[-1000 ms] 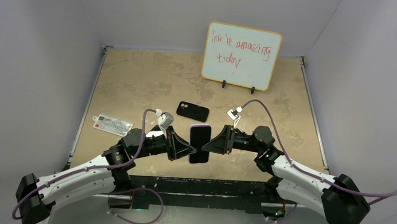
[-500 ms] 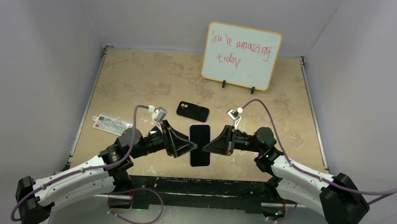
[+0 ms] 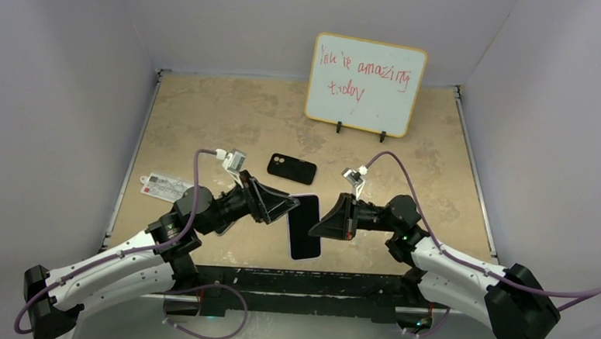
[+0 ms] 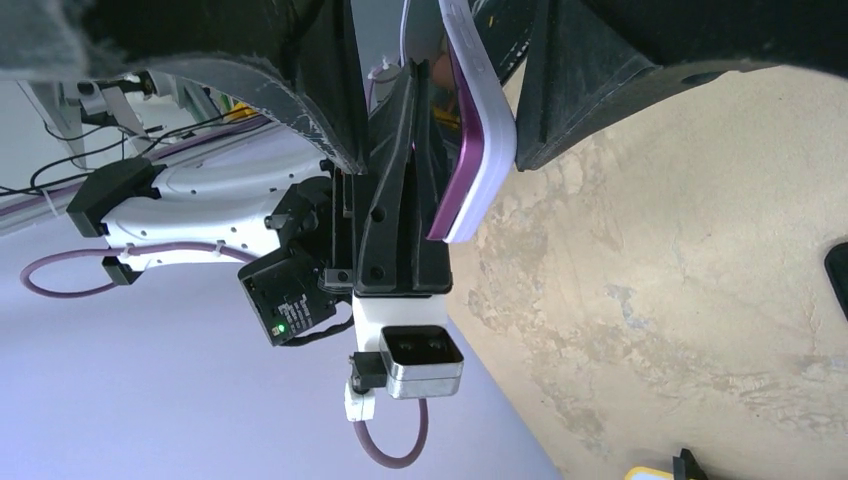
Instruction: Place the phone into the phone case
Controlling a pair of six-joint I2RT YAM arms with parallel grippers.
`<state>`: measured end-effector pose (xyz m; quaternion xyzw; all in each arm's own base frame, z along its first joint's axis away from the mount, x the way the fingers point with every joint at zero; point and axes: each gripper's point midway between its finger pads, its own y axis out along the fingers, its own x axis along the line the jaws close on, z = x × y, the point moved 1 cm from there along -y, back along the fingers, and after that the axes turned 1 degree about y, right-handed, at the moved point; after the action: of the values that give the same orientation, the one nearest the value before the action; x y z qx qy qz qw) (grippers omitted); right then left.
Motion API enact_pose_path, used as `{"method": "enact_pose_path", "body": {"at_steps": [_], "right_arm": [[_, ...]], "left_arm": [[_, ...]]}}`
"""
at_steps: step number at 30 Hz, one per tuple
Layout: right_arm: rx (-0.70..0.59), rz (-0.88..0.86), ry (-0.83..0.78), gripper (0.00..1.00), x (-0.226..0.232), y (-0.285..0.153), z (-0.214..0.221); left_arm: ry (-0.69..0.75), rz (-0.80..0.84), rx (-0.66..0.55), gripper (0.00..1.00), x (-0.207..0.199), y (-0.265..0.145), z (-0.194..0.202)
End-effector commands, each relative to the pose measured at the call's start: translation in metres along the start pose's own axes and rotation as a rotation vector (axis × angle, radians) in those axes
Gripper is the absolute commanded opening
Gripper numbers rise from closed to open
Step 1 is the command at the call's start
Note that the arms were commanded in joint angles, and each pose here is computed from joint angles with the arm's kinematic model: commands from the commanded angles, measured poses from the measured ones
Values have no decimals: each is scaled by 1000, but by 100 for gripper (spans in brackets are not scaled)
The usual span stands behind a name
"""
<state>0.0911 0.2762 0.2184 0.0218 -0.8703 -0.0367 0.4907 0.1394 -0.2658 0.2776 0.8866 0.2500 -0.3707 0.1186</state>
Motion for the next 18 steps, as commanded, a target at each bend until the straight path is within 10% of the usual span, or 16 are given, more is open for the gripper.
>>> {"method": "enact_pose_path", "body": {"at_steps": [1,8,18], "right_arm": [[28,-62,-38,0,15,-2,5],[25,-37,-26,0,9,-2,6],[-48,52,-8,0,0,0,-9]], "left_arm": [[-41,86,-126,52,-33,0,-38],[-35,74,-97,0,-31,1,-33],[176,-102,39,0,-4,2,-24]]}}
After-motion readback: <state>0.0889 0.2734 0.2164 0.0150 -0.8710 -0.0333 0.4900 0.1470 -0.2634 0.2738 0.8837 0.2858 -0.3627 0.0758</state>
